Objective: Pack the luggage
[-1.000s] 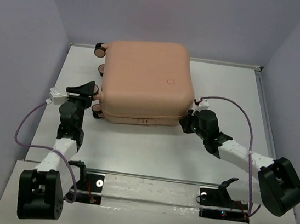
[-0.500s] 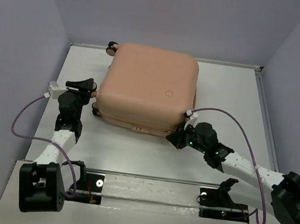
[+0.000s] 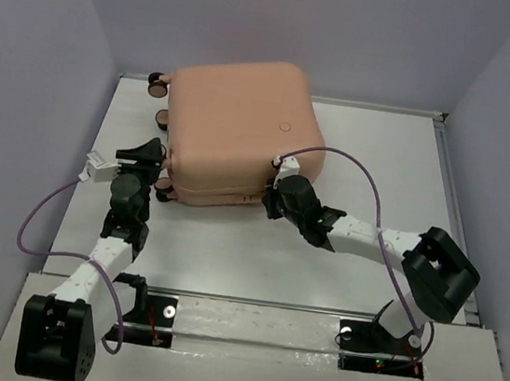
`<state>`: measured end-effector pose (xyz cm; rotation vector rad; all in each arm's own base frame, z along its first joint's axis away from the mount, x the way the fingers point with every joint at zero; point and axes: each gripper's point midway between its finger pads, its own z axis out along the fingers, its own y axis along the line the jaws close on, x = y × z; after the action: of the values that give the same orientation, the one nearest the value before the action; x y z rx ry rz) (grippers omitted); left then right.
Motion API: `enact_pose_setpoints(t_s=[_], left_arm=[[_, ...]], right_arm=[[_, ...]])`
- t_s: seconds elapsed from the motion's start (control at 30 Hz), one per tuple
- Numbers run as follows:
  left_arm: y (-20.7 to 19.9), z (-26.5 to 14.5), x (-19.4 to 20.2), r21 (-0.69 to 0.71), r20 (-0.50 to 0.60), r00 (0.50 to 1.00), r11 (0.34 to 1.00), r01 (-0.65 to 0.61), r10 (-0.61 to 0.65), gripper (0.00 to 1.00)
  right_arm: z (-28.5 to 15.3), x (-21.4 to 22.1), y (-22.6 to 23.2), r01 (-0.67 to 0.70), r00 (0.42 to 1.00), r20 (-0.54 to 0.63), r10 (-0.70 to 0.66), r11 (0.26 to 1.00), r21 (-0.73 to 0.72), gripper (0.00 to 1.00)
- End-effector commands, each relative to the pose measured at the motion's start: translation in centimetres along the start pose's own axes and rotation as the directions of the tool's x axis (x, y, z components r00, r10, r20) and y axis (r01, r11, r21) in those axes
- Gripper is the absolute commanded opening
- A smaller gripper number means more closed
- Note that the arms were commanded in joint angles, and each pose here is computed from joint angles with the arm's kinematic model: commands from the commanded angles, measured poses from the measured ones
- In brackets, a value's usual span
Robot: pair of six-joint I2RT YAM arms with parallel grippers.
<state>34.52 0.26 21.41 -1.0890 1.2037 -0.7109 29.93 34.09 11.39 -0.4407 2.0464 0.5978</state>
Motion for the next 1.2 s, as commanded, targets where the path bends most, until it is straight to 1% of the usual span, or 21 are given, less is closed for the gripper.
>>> enact_pose_setpoints(t_s=[0.0, 0.07, 0.13, 0.17, 0.2, 0.23, 0.27, 0.33, 0.37, 0.4, 0.43, 0.47, 0.5, 0.53, 0.63, 0.67, 0.83, 0.93, 1.0, 1.07, 1.17], left_arm=[[-0.7, -7.2, 11.0, 0.233, -0.508, 0.832, 0.965, -0.116, 0.223, 0.06], [-1.2, -8.2, 11.6, 0.258, -0.536, 0.815, 0.962, -0.092, 0.222, 0.06], [-1.9, -9.4, 12.7, 0.279, -0.569, 0.793, 0.959, -0.060, 0.215, 0.06], [-2.5, -9.6, 12.9, 0.290, -0.567, 0.795, 0.956, -0.053, 0.216, 0.06], [-2.9, -9.9, 13.3, 0.298, -0.573, 0.790, 0.954, -0.045, 0.216, 0.06], [-3.9, -10.3, 13.9, 0.315, -0.583, 0.781, 0.948, -0.037, 0.224, 0.06], [-4.5, -10.4, 14.1, 0.328, -0.582, 0.781, 0.944, -0.032, 0.228, 0.06], [-5.0, -10.1, 14.5, 0.335, -0.582, 0.777, 0.941, -0.039, 0.240, 0.06], [-5.9, -9.8, 14.3, 0.356, -0.568, 0.783, 0.934, -0.043, 0.252, 0.06], [-6.2, -9.7, 14.4, 0.389, -0.556, 0.773, 0.917, -0.081, 0.304, 0.06], [-5.6, -9.2, 14.7, 0.365, -0.561, 0.761, 0.923, -0.124, 0.324, 0.06], [-5.7, -9.2, 14.8, 0.369, -0.567, 0.757, 0.922, -0.119, 0.324, 0.06], [-5.9, -9.2, 14.8, 0.375, -0.573, 0.754, 0.921, -0.105, 0.320, 0.06], [-6.1, -8.8, 14.6, 0.377, -0.571, 0.756, 0.920, -0.105, 0.320, 0.06], [-7.3, -8.6, 14.9, 0.413, -0.576, 0.738, 0.905, -0.107, 0.350, 0.06], [-7.3, -8.5, 15.0, 0.416, -0.578, 0.734, 0.902, -0.111, 0.357, 0.06], [-6.5, -7.5, 15.9, 0.408, -0.580, 0.716, 0.900, -0.156, 0.388, 0.06], [-6.5, -6.7, 16.1, 0.402, -0.564, 0.729, 0.900, -0.168, 0.388, 0.06], [-7.2, -6.6, 16.2, 0.419, -0.550, 0.746, 0.897, -0.142, 0.375, 0.06], [-7.8, -6.4, 16.6, 0.422, -0.544, 0.762, 0.899, -0.115, 0.352, 0.06], [-8.6, -6.0, 17.2, 0.430, -0.537, 0.776, 0.899, -0.086, 0.331, 0.06]], right_arm=[[-3.9, -5.9, 1.3, 0.000, 0.994, 0.111, 0.024, 0.977, -0.212, 0.07], [-5.0, -7.7, -2.6, -0.035, 0.988, 0.143, 0.061, 0.984, -0.176, 0.07], [-5.7, -8.6, -2.9, -0.035, 0.985, 0.162, 0.064, 0.984, -0.176, 0.07], [-5.8, -8.2, -1.9, -0.035, 0.988, 0.140, 0.069, 0.972, -0.233, 0.07], [-5.1, -7.2, -0.1, -0.077, 0.987, 0.113, 0.116, 0.950, -0.303, 0.07], [-4.7, -6.1, 1.8, -0.083, 0.988, 0.093, 0.122, 0.933, -0.349, 0.07], [-4.9, -3.9, 6.3, -0.058, 0.995, 0.050, 0.088, 0.901, -0.429, 0.07], [-3.2, -0.4, 10.6, -0.036, 0.999, -0.017, 0.032, 0.880, -0.473, 0.07], [-3.9, 1.4, 14.1, -0.026, 0.999, -0.045, 0.003, 0.847, -0.532, 0.07], [-3.9, 1.3, 14.9, -0.037, 0.999, -0.036, 0.021, 0.841, -0.539, 0.07], [-4.3, 2.0, 15.0, -0.042, 0.999, -0.038, 0.025, 0.825, -0.564, 0.07], [-5.6, 2.1, 16.3, -0.044, 0.999, -0.044, 0.021, 0.785, -0.618, 0.07], [-5.9, 1.9, 16.3, -0.040, 0.999, -0.037, 0.022, 0.782, -0.622, 0.07], [-6.3, 2.9, 16.1, -0.011, 0.999, -0.048, -0.024, 0.792, -0.610, 0.07], [-6.4, 3.6, 13.0, 0.031, 0.998, -0.036, -0.057, 0.859, -0.511, 0.07], [-6.7, 4.3, 12.2, 0.028, 0.997, -0.051, -0.062, 0.865, -0.500, 0.07], [-9.2, 2.2, 12.7, 0.014, 1.000, -0.007, -0.021, 0.833, -0.554, 0.07], [-10.1, 0.3, 14.1, 0.008, 1.000, 0.020, 0.005, 0.800, -0.600, 0.07], [-10.4, -0.4, 15.2, 0.000, 1.000, 0.016, 0.013, 0.769, -0.639, 0.07], [-10.6, -0.6, 18.3, -0.019, 1.000, -0.002, 0.025, 0.721, -0.693, 0.07], [-9.5, -0.8, 21.6, -0.040, 0.999, -0.012, 0.046, 0.690, -0.723, 0.07]])
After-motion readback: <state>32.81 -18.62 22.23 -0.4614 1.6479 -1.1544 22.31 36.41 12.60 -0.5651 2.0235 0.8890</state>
